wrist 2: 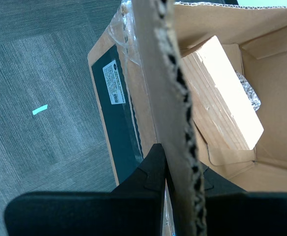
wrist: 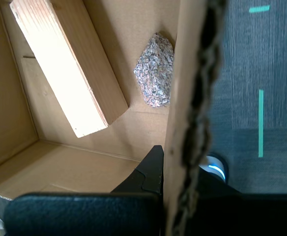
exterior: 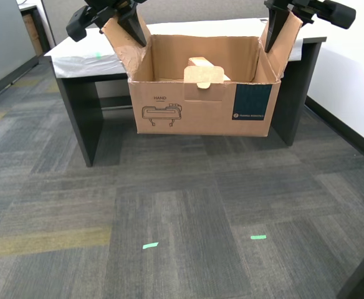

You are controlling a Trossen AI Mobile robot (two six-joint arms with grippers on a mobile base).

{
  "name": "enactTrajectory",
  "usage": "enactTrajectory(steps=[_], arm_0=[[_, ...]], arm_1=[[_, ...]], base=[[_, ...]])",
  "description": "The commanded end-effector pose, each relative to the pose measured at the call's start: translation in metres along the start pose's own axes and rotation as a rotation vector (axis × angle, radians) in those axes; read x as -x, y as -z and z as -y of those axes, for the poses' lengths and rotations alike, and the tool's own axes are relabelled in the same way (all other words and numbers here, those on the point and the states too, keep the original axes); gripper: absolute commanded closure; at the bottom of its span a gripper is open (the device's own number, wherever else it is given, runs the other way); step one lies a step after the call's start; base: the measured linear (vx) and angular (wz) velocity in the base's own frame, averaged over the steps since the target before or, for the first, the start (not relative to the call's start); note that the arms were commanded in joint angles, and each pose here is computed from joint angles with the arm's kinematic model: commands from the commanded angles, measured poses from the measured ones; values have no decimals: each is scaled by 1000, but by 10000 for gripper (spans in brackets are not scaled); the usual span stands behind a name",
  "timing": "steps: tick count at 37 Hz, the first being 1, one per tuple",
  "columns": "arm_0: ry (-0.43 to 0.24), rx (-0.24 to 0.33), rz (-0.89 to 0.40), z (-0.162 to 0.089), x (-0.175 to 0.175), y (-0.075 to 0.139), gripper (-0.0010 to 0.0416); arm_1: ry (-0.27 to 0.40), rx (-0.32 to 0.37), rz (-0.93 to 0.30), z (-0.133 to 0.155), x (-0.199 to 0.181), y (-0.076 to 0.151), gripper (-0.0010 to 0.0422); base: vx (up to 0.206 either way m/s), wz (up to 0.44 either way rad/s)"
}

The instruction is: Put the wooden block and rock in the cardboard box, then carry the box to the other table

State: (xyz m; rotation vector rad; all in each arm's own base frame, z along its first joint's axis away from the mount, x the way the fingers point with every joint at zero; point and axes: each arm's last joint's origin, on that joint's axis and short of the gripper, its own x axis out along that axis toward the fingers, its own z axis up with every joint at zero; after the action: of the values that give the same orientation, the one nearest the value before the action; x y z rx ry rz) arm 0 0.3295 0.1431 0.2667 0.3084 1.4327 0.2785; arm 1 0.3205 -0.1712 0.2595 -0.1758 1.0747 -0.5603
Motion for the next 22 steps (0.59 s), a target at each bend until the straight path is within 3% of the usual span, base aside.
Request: enactTrajectory(steps=[1, 12, 22], arm_0=[[-20, 34, -1, -1, 1, 0, 406], [-20, 86, 0, -1, 0, 0, 406], [-20, 111, 0, -1, 0, 0, 406]], arm_1=[[29, 31, -4, 2, 0, 0, 413], [28, 111, -11, 3, 0, 1, 413], [22, 125, -25, 2, 0, 2, 413]], base=[[114, -57], [114, -59], [118, -60]])
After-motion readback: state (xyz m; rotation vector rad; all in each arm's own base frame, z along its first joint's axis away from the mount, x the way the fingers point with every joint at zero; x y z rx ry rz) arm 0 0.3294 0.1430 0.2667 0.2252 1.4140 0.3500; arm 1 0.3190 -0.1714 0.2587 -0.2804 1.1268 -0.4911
